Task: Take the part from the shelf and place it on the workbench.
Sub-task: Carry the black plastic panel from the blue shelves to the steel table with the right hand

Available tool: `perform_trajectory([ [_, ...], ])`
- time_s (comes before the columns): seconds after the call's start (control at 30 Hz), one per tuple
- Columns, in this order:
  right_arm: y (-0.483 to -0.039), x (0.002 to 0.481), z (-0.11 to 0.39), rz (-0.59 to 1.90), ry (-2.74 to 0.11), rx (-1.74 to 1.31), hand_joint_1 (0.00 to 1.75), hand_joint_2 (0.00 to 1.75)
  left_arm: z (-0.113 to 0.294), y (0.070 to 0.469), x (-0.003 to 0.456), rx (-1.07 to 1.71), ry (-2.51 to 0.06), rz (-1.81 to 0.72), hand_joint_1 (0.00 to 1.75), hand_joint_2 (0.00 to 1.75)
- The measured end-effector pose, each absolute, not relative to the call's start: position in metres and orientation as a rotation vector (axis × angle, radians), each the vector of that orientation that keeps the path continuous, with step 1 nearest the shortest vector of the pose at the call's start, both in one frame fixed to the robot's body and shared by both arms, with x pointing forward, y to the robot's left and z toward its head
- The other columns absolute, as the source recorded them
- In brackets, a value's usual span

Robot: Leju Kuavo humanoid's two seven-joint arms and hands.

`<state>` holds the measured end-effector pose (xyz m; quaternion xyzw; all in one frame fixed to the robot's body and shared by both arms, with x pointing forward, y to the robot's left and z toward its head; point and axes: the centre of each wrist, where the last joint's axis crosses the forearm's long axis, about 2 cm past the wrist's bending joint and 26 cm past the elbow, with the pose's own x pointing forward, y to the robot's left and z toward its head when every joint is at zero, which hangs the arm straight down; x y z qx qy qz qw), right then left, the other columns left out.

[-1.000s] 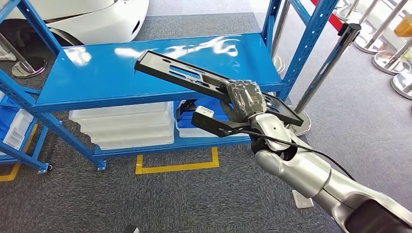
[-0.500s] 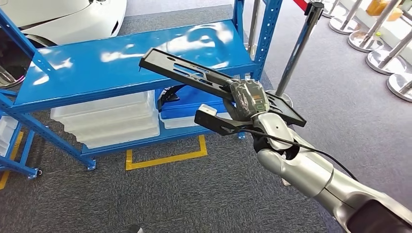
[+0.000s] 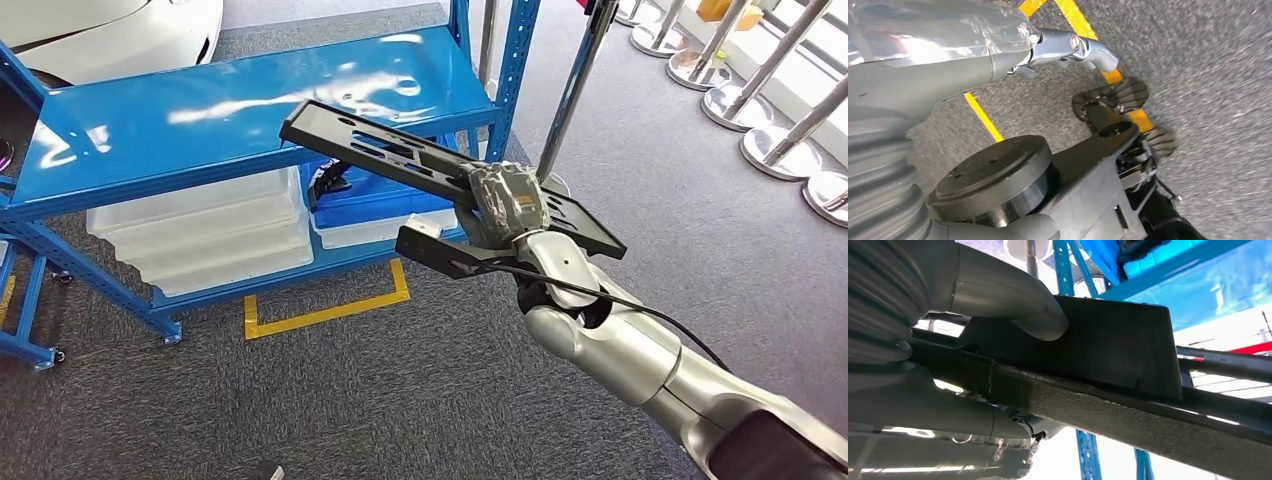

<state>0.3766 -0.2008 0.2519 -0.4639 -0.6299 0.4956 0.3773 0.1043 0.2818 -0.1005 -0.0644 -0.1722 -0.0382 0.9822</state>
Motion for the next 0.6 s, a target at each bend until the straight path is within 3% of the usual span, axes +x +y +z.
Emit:
perform_trajectory([
  [0.6,-0.1977,0.3774,0.2512,1.264,-1.608,-1.177,1.75,1.75,-0.1012,0.2826,0.1013,-0.134,-0.335,-0.08,0.0,1.75],
])
